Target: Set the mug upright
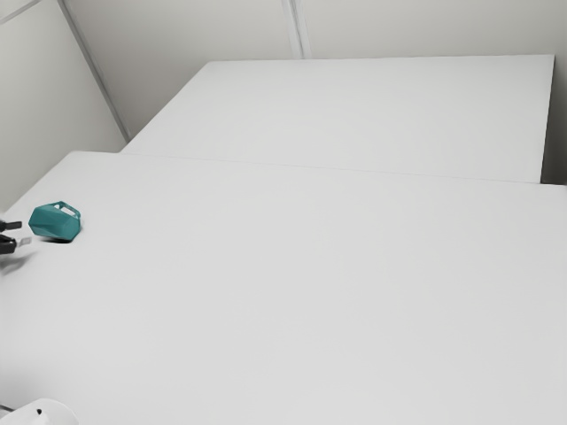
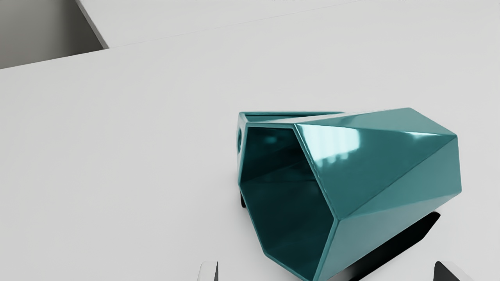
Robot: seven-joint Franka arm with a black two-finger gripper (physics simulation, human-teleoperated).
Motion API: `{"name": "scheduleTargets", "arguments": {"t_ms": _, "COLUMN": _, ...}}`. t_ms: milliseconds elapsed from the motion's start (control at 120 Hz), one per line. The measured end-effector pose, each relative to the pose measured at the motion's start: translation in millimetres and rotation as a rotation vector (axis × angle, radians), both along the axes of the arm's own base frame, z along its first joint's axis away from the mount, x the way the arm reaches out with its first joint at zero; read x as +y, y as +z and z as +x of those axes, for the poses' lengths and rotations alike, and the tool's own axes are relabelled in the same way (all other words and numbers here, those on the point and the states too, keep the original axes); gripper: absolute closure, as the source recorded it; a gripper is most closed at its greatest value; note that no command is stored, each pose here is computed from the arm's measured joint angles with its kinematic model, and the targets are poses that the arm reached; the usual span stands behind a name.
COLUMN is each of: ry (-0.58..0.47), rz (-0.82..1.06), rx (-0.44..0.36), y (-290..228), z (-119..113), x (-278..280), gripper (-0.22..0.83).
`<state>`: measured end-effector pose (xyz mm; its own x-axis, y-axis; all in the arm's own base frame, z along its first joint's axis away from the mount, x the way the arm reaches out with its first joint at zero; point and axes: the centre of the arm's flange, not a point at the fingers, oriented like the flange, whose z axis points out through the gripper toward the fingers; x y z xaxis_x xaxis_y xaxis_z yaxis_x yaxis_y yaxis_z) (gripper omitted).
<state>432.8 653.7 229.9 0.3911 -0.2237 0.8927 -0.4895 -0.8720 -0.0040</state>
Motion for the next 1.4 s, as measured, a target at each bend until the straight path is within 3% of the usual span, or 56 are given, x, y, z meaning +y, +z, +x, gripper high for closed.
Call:
{"name": "scheduleTargets", "arguments": {"t_ms": 792, "ry": -0.127, "rz": -0.002, "rx": 0.006, "y": 0, "z": 28, "x": -24, "gripper": 0.01}}
{"name": "scheduleTargets", "arguments": {"t_ms": 1400, "ry": -0.148, "rz": -0.011, "rx": 0.005, "y": -5, "z": 36, "x": -32, "gripper": 0.31}}
